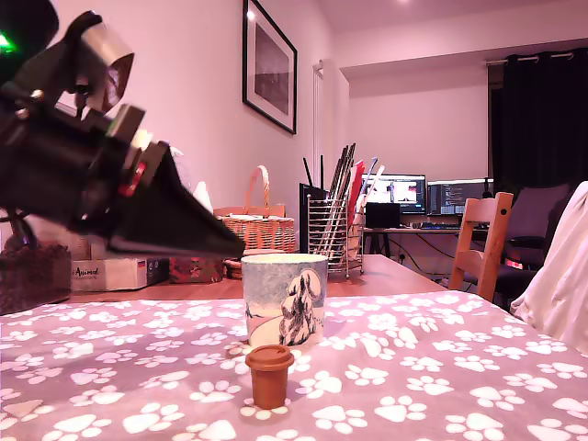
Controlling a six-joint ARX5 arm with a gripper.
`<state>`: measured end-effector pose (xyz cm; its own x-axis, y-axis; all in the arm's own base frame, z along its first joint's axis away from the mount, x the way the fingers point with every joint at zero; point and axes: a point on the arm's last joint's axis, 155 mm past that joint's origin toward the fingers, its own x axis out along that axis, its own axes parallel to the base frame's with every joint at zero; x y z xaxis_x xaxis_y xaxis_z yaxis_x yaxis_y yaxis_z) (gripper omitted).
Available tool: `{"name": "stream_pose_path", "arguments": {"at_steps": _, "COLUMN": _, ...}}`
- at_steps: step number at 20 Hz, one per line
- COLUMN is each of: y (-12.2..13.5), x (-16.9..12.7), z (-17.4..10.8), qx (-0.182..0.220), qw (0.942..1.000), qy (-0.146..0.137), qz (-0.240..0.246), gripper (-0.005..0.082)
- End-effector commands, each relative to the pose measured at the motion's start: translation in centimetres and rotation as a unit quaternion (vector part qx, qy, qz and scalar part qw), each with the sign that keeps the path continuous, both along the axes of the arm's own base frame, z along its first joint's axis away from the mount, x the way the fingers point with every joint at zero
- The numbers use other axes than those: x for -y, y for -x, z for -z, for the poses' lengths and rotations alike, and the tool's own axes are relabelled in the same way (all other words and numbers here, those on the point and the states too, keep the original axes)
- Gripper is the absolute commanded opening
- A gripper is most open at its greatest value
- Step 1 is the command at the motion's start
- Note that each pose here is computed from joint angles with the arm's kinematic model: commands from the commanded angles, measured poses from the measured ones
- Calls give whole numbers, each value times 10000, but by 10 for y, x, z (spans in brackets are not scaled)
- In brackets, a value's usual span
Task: Pick up the coffee capsules on the table and drop them inside the coffee cup
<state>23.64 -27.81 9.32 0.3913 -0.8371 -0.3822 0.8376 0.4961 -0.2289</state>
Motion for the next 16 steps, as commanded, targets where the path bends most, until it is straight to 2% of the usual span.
{"name": "stream_pose_path", "arguments": {"at_steps": 1, "y": 7, "x": -3, "z": 4, "qx": -10, "qw": 10000, "qy": 31, "qz": -85, "gripper": -19}}
{"name": "stream_pose_path", "arguments": {"at_steps": 8, "y": 37, "x": -7, "z": 24, "qx": -58, "qw": 9999, "qy": 129, "qz": 40, "gripper": -19}}
{"name": "stream_pose_path", "arguments": {"at_steps": 16, "y": 39, "x": -10, "z": 29, "qx": -164, "qw": 9998, "qy": 119, "qz": -40, "gripper": -19}}
